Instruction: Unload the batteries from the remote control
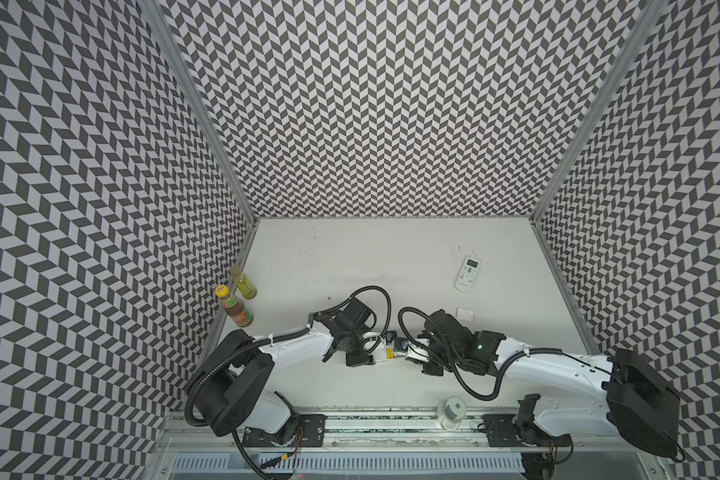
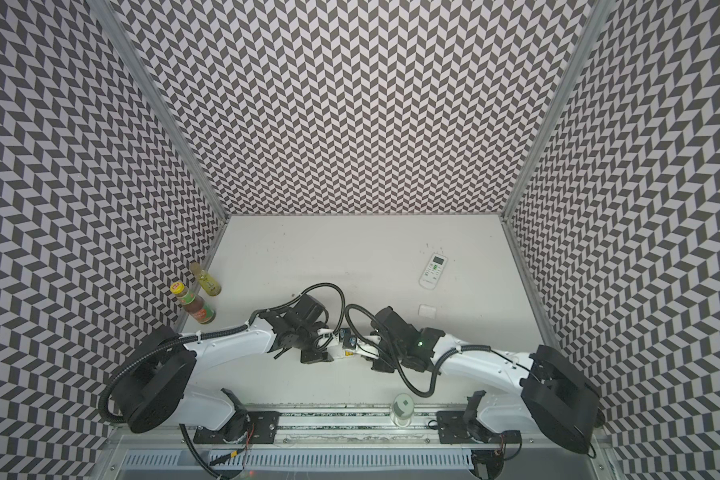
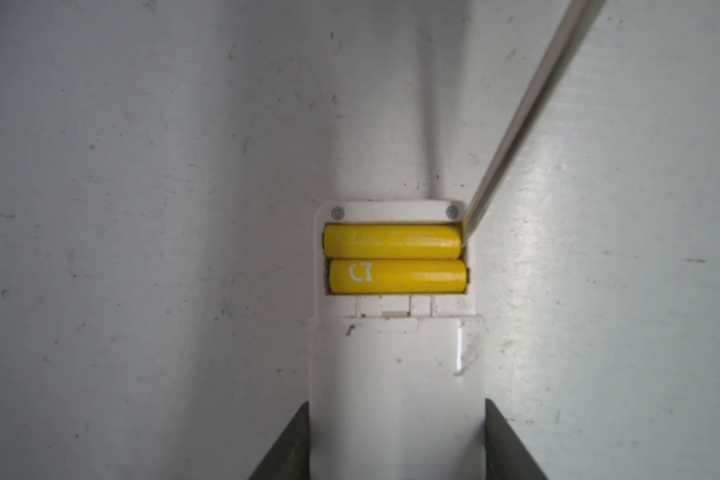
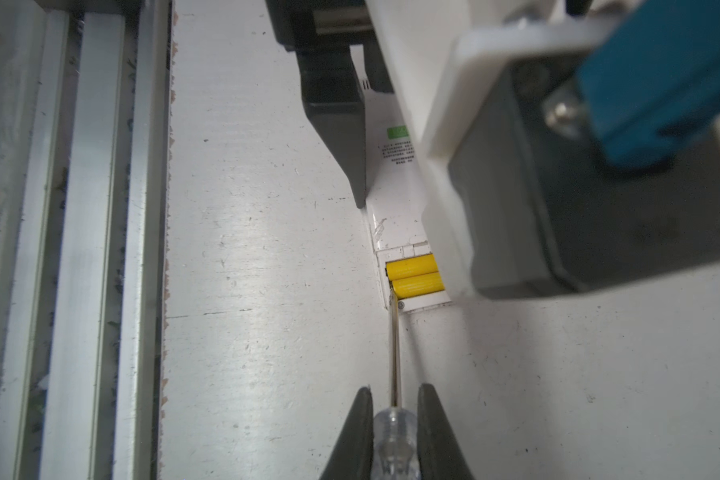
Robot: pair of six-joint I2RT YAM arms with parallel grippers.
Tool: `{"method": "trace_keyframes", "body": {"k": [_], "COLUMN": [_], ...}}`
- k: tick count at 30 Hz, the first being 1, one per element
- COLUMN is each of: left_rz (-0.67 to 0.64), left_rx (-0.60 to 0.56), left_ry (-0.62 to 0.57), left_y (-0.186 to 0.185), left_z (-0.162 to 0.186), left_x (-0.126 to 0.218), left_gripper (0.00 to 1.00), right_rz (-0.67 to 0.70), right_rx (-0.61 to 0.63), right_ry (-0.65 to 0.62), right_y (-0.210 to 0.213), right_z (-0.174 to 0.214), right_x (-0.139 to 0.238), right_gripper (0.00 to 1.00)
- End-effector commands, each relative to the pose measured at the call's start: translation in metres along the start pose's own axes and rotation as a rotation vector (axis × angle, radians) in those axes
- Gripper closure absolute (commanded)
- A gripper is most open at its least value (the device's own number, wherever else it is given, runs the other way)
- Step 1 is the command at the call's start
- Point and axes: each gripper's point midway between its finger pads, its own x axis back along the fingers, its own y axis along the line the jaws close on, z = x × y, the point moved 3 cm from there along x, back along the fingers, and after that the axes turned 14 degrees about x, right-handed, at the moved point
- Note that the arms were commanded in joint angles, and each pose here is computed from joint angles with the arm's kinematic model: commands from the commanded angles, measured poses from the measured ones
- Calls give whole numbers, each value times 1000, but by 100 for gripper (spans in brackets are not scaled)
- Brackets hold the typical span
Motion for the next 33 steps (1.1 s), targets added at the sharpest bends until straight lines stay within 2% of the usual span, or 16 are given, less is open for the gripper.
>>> {"method": "trace_keyframes", "body": {"k": [1,9,21,33], "left_rz": [46,45,46,47], "left_rx": [-17,-18,-10,-7], "left_ry": [-6,-4,-19,-13], "left_y": [-6,-6,-6,-6], "left_z": [-4,-4,-7,-6], "left_x": [-1,-1,1,0], "left_gripper": [58,58,58,58], "right_rz": [178,272,330,373], "right_rx": [50,70,127,120], "right_ry": [-9,-32,-54,-53], "right_y": [-23,-33,-34,-41], "right_z": [-8,-15,-18,-21], "right_x": [-1,7,15,20], "right_gripper": [100,100,100,100]}}
